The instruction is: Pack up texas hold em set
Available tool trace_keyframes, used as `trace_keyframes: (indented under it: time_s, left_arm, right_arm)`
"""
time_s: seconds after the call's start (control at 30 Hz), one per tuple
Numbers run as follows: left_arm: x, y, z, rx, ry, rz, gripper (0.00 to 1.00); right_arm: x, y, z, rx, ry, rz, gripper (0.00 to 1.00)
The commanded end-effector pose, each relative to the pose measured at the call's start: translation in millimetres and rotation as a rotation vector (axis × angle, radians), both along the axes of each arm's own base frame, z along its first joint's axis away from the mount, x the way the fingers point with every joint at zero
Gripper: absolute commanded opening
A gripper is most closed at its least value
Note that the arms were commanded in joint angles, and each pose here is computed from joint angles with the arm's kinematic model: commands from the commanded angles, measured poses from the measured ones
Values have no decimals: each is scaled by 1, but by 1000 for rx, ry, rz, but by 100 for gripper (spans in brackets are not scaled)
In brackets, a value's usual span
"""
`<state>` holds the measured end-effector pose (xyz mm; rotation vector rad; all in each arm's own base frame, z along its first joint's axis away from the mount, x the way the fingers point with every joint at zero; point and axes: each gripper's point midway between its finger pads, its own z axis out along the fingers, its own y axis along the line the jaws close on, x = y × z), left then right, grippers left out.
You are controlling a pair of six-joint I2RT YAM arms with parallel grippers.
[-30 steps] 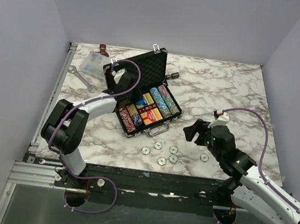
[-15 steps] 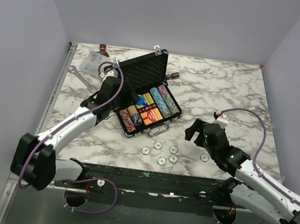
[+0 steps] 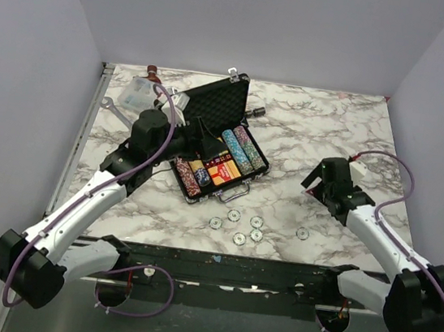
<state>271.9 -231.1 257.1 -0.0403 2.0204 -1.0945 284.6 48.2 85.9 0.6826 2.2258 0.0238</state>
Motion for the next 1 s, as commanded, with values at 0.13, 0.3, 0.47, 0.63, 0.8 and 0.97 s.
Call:
trace_keyframes:
  time_s: [0.13,0.3,0.47,0.63,0.8,0.97]
  left_arm:
    - [5,-39,77,20,-151,-261,79]
    - [6,-33,49,120,-132,-273,80]
    - [2,-20,48,177,-170,-234,80]
    - [-5,-23,54,147,-183,-257,79]
    - [-6,-24,53,142,-176,-263,79]
    - [-7,-25,52,137,-171,-266,79]
  right_arm:
    - [24,2,-17,1,151,58,100]
    - [23,-8,-39,-15,261,12,100]
    - [21,-14,-51,-22,298,2,100]
    - [23,-12,-59,-18,323,3,99]
    - [27,-11,-65,4,323,-42,98]
    - [23,-8,-70,65,326,-133,93]
